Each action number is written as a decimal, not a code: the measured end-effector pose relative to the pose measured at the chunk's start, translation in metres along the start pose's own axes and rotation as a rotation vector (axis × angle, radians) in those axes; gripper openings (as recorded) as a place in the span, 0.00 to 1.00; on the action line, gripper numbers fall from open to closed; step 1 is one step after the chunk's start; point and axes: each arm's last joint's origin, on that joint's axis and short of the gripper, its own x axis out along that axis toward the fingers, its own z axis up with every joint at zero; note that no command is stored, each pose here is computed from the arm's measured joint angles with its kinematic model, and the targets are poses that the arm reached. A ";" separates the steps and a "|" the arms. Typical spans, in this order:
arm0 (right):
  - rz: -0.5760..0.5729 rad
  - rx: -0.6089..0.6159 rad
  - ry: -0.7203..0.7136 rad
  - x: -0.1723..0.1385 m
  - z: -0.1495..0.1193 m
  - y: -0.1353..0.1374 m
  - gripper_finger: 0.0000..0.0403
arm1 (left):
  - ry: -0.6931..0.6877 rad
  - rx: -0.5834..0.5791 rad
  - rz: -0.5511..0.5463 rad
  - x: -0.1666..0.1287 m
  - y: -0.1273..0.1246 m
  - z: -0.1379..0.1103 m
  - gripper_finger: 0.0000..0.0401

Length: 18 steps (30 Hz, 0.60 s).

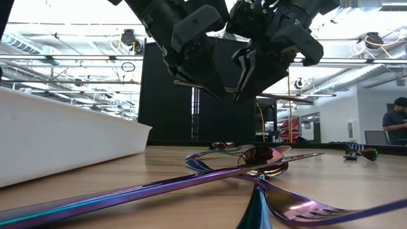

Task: Sort silverware
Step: Put the iridescent blue knife in the silverware tray

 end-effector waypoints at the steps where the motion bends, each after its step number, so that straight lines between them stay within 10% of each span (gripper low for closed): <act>1: -0.010 -0.006 0.002 0.000 0.000 0.000 0.13 | 0.000 0.000 0.000 0.000 0.000 0.000 0.13; 10: -0.019 -0.058 -0.003 -0.005 0.000 -0.001 0.31 | 0.003 0.000 0.004 0.000 0.001 0.000 0.12; 18: -0.171 -0.009 -0.166 -0.070 0.006 -0.015 0.35 | 0.015 -0.013 0.004 0.000 0.004 0.000 0.12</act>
